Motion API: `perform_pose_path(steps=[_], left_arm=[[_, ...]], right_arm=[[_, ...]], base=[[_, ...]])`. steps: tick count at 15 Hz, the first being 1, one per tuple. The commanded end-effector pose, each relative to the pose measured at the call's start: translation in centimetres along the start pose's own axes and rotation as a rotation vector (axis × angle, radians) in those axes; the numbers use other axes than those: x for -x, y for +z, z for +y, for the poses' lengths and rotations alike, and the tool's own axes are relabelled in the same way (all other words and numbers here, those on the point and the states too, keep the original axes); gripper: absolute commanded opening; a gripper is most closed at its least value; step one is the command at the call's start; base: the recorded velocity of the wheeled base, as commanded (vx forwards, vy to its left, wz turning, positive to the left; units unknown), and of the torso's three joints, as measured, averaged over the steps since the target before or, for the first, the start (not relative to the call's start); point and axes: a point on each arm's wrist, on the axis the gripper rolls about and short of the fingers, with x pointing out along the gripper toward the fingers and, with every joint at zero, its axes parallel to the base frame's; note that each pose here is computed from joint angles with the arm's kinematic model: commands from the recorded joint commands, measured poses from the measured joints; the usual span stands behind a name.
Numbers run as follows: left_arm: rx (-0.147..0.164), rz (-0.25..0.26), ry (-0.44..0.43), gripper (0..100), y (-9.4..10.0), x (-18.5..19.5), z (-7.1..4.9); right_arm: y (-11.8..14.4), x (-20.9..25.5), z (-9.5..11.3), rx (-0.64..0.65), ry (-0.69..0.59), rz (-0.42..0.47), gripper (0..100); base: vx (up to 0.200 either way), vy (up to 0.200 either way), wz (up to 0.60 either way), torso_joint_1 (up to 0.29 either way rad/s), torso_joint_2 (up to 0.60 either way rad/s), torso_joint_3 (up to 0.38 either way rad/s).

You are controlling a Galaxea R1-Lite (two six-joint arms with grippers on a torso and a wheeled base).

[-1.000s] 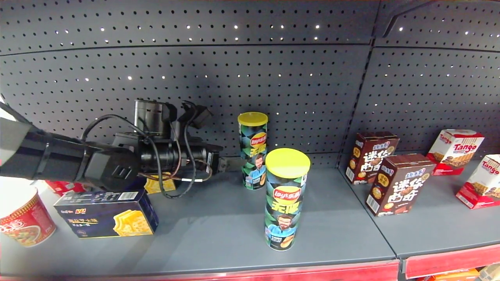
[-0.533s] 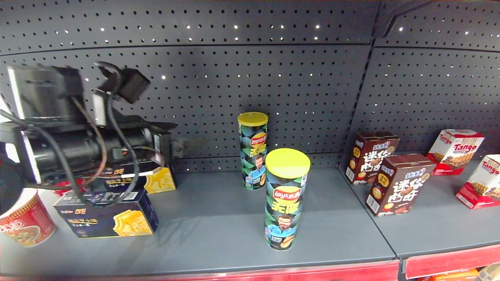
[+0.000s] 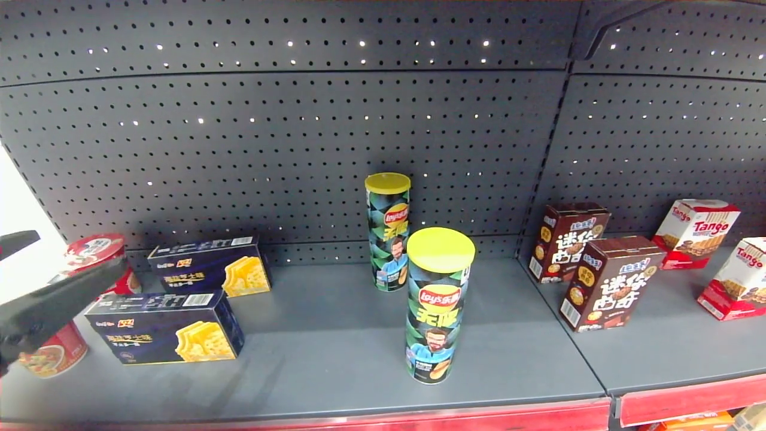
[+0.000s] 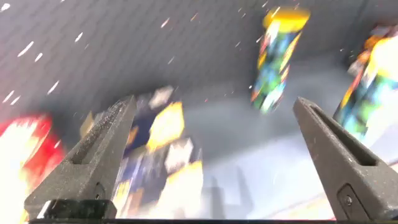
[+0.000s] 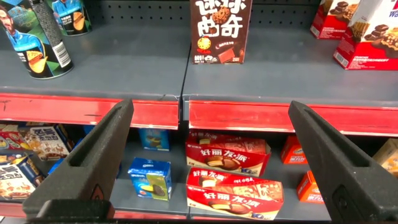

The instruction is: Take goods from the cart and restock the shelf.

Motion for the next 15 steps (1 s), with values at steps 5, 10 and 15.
perform_pose_path(steps=[5,10,15], left_arm=[[0.082,-0.018,0.200,100,-13.5,8.3,-0.9],[0.104,-0.046,0.277,100,-16.9,8.9,-1.3],[0.099,-0.060,0.267,100,-17.1,9.0,-1.4]], right_arm=[[0.0,0.0,0.0,0.000,0.001,0.001,100],[0.0,0.0,0.0,0.000,0.001,0.001,100],[0.0,0.0,0.0,-0.008,0.001,0.001,100]], base=[[0.000,0.000,0.00,0.000,0.00,0.000],[0.000,0.000,0.00,0.000,0.00,0.000],[0.000,0.000,0.00,0.000,0.00,0.000]])
